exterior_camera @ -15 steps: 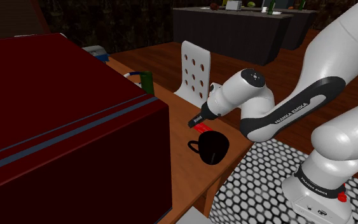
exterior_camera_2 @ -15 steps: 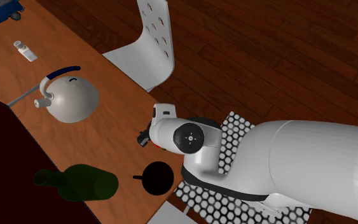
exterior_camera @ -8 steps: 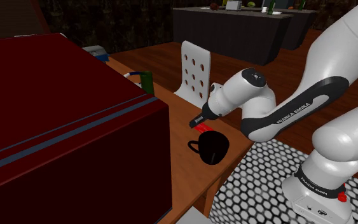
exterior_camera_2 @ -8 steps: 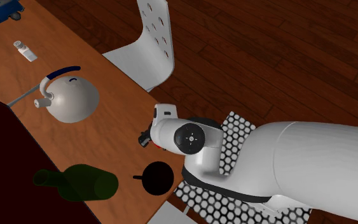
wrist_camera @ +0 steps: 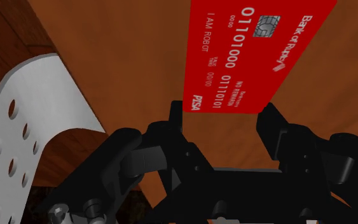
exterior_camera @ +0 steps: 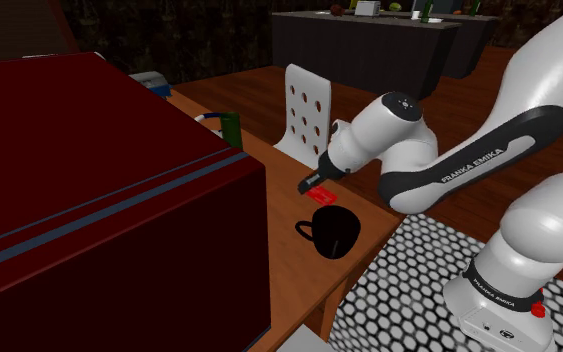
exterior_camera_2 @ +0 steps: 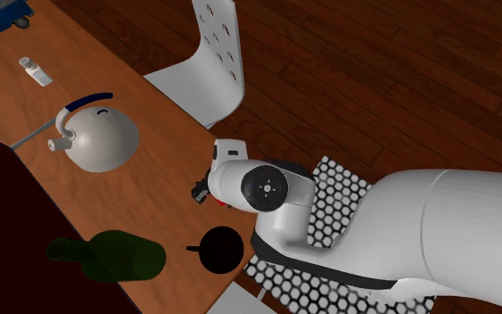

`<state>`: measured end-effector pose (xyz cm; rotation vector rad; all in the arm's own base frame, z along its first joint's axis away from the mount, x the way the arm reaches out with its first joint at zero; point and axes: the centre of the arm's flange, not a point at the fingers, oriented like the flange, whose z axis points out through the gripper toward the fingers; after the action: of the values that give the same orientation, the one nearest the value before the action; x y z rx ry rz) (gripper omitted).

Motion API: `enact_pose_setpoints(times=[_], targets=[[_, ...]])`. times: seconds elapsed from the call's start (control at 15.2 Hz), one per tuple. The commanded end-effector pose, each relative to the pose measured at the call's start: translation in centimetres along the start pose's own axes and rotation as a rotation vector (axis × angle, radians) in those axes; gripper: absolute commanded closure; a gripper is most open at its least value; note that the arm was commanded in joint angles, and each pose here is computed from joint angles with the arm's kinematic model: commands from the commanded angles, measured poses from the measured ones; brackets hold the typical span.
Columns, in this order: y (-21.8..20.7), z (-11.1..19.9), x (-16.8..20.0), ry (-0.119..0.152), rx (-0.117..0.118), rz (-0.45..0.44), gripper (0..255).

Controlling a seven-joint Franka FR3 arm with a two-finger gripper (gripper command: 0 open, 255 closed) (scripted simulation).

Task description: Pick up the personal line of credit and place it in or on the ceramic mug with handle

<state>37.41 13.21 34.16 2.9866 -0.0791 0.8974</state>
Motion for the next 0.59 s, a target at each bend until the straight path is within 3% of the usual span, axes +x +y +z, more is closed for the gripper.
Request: enact_pose_setpoints(times=[0.0,0.53], targets=[[0.1,-0.9,0.6,-0.001,0.001,0.000,255],[0.2,-4.4,2.9,-0.001,0.001,0.000,255]])
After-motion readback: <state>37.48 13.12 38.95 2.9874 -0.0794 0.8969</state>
